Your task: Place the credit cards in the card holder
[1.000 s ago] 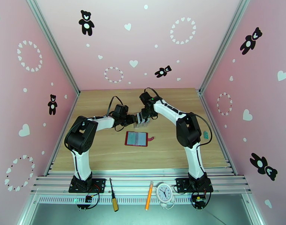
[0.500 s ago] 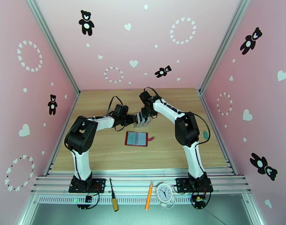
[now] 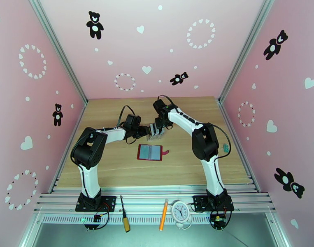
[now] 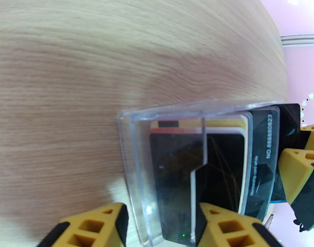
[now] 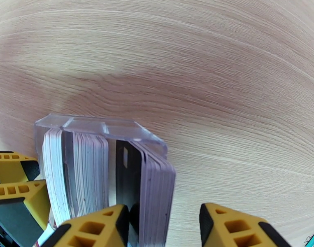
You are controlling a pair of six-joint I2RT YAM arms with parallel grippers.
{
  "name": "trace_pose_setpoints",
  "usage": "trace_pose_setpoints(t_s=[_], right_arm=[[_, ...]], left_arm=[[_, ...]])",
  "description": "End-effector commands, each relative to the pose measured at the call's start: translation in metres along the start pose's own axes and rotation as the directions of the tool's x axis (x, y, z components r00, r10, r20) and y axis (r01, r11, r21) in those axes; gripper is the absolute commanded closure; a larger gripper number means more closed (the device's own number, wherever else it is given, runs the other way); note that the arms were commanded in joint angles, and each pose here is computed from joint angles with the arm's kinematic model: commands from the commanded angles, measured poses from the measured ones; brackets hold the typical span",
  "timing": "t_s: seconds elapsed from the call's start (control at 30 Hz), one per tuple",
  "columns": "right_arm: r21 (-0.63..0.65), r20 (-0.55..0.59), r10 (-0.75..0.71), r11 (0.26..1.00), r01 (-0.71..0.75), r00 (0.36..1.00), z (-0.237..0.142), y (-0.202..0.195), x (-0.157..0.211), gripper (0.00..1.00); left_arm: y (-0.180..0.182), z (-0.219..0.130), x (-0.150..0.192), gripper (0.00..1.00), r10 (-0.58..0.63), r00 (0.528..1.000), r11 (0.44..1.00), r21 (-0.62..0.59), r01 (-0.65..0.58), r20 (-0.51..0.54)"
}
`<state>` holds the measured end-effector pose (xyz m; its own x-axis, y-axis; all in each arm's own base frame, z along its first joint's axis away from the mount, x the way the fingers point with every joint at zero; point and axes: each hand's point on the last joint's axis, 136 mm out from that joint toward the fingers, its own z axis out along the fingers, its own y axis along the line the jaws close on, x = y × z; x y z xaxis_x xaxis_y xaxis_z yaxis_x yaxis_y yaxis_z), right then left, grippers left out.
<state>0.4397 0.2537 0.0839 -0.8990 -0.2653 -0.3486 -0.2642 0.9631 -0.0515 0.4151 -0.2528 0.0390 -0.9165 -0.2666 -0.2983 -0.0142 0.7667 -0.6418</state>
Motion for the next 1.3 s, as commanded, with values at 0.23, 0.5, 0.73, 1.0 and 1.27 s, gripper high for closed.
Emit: trace_pose_setpoints(t_s=[0.23, 0.5, 0.73, 1.0, 1.27], right_arm=[[0.073, 0.010, 0.002, 0.997, -0.003, 1.000, -0.017, -0.021, -0.005, 0.54], [0.085, 0.020, 0.003, 0.996, -0.004, 1.000, -0.023, -0.024, -0.007, 0.58], [0.095, 0.032, 0.002, 0.996, -0.005, 0.999, -0.030, -0.027, -0.009, 0.61], [0.085, 0.041, 0.006, 0.996, -0.009, 0.999, -0.035, -0.026, -0.012, 0.64], [0.063, 0.043, 0.011, 0.998, -0.014, 0.999, -0.038, -0.022, -0.014, 0.72]], left_arm=[[0.016, 0.005, 0.004, 0.51, -0.038, 0.999, 0.999, -0.036, 0.037, -0.033], [0.016, 0.005, 0.004, 0.51, -0.042, 0.999, 0.999, -0.033, 0.041, -0.034], [0.016, 0.005, 0.004, 0.51, -0.042, 0.998, 0.999, -0.032, 0.041, -0.036], [0.015, 0.005, 0.004, 0.51, -0.044, 0.998, 0.999, -0.027, 0.043, -0.037], [0.016, 0.007, 0.005, 0.51, -0.047, 0.998, 0.999, -0.028, 0.046, -0.041]])
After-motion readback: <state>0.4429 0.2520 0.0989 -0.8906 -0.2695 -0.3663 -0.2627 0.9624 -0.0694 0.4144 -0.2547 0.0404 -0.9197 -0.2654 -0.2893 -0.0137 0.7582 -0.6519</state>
